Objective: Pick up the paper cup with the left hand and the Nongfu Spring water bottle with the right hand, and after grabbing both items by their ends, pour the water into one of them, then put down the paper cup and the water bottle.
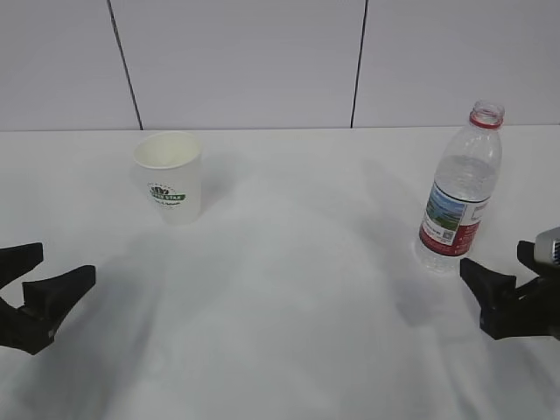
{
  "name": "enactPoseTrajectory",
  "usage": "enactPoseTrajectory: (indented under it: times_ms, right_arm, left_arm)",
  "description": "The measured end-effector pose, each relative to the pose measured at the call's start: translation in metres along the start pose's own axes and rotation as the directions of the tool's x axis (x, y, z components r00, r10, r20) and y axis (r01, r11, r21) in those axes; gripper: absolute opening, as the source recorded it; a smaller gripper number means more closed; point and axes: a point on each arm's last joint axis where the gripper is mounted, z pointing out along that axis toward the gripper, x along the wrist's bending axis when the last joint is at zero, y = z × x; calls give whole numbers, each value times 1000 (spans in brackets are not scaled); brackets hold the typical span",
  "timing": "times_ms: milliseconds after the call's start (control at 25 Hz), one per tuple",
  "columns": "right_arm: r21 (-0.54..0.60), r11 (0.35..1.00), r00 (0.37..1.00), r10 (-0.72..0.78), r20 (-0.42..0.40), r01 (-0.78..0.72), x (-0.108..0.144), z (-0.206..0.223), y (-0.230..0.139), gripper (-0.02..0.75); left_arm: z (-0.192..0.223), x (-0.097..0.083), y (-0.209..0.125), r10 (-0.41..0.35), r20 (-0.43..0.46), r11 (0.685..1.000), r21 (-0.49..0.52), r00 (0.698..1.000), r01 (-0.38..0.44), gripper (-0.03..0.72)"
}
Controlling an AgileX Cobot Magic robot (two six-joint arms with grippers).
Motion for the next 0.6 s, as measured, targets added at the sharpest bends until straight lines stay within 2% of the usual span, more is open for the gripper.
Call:
enactPoseTrajectory:
  times_ms: [600]
  right_arm:
    - [1, 1000, 1000, -3, -2, 3, -6, 46, -2, 596]
  left_arm:
    - [0, 0, 0, 0, -1, 1000, 0, 1000, 0, 591]
